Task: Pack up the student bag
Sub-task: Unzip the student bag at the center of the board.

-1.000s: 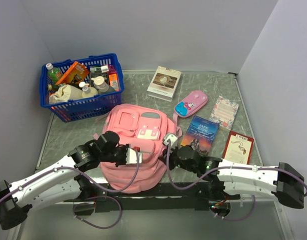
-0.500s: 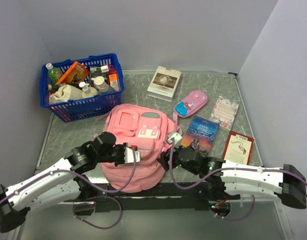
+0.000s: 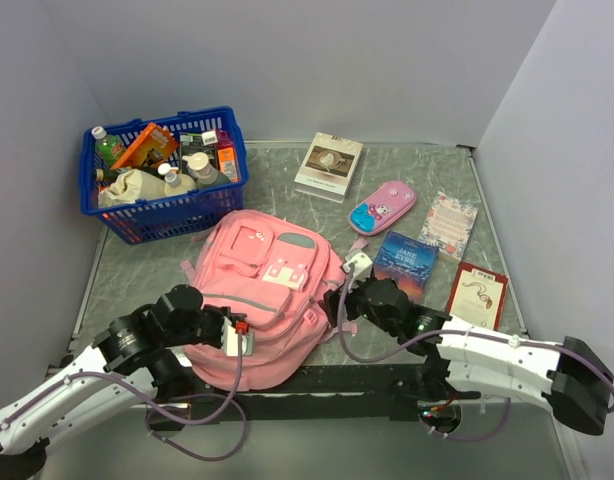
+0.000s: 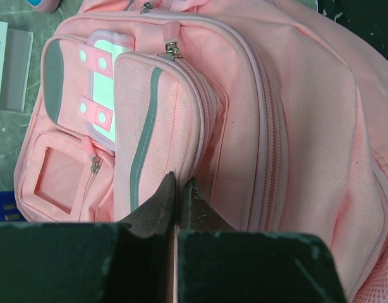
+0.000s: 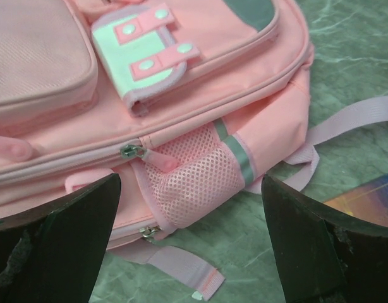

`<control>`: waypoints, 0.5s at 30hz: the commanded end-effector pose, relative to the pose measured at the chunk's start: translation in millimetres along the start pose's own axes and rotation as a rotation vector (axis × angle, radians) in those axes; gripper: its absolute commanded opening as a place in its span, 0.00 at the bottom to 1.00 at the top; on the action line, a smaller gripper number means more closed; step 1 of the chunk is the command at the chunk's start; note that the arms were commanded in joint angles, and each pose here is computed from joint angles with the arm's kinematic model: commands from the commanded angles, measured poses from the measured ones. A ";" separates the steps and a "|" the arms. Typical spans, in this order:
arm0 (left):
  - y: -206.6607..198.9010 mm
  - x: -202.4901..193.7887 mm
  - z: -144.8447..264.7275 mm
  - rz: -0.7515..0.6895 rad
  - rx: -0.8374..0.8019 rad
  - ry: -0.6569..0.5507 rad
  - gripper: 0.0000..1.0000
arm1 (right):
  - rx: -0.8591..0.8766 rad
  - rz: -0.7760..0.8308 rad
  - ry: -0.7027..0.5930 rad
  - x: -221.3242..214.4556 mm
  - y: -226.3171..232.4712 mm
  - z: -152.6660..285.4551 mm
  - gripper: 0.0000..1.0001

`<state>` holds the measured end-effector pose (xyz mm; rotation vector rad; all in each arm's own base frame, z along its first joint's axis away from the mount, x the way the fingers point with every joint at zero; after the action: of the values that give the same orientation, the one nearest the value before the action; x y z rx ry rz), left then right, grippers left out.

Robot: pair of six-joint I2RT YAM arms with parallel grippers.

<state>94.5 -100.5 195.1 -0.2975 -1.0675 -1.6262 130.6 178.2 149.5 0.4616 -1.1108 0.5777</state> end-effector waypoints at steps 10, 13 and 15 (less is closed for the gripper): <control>10.7 -21.3 13.5 -0.059 0.151 0.191 0.01 | 0.046 0.224 -0.017 -0.2 9.9 -62.9 0.72; 13.5 -19.0 12.1 -0.040 0.154 0.193 0.01 | 0.084 0.260 -0.034 -7.3 11.3 -68.2 0.71; 14.8 -17.7 10.3 -0.034 0.153 0.191 0.01 | 0.104 0.271 -0.026 -13.7 11.6 -71.3 0.71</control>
<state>93.8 -94.5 190.2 -0.2531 -1.0531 -1.6545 156.3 215.9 100.5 0.3686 -1.0492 0.8337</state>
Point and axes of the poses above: each gripper's point midway between its finger pads, its own z axis back along the fingers, its own y axis along the line the jaws close on, x = y × z, the point moved 9 cm from there along z, back along the fingers, and after that the axes turned 2 degrees about z, right-handed, at the moved point
